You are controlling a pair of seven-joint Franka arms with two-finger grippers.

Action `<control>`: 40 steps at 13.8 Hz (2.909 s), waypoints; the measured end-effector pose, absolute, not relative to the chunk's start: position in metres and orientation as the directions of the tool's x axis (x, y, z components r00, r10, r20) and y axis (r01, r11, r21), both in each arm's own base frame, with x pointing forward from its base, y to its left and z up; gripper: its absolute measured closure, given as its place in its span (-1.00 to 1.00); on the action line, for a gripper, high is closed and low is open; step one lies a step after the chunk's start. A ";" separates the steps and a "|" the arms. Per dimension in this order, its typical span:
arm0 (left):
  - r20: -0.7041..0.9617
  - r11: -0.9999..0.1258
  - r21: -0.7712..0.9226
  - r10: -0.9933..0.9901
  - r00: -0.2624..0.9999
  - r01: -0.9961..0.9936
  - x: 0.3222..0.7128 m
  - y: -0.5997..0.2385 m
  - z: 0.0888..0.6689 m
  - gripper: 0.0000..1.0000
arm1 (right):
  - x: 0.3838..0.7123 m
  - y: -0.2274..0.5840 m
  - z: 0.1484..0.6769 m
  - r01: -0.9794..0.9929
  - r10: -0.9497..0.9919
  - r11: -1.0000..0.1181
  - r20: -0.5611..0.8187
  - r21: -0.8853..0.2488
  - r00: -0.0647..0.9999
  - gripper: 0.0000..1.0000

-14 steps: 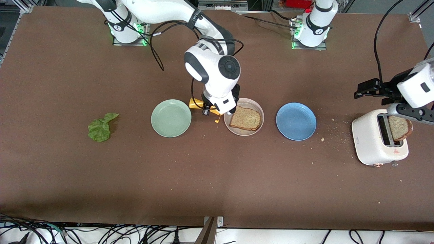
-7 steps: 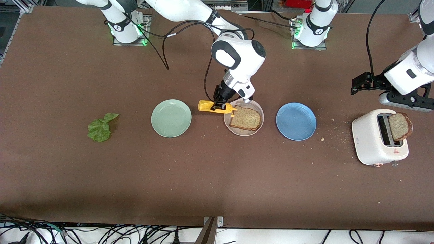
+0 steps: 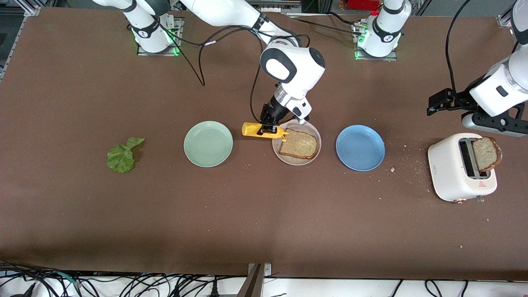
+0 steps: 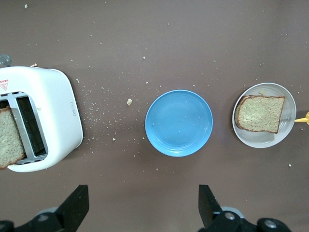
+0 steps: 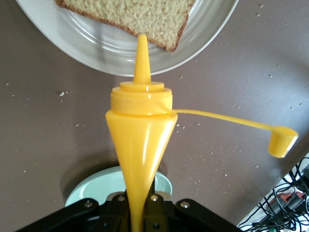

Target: Make sandwich in beige plate with both arms

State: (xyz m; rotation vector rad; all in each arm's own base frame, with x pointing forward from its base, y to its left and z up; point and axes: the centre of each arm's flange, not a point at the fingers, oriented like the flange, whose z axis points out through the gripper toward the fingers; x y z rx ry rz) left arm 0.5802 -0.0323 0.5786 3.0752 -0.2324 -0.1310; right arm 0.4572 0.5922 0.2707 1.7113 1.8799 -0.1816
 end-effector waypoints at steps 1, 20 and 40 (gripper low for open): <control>-0.080 -0.988 0.061 -0.150 0.985 -0.145 0.580 -0.031 0.579 -1.00 | 0.462 0.589 0.271 0.953 0.873 0.144 -0.488 0.267 0.005 0.84; -0.085 -0.987 0.063 -0.153 0.985 -0.148 0.580 -0.032 0.577 -1.00 | 0.678 0.244 0.321 0.532 0.726 -0.230 0.221 -0.815 0.652 0.84; -0.078 -0.990 0.021 -0.142 0.987 -0.141 0.582 -0.025 0.581 -1.00 | 0.617 0.035 0.133 0.834 0.268 0.514 0.961 -0.198 0.064 0.84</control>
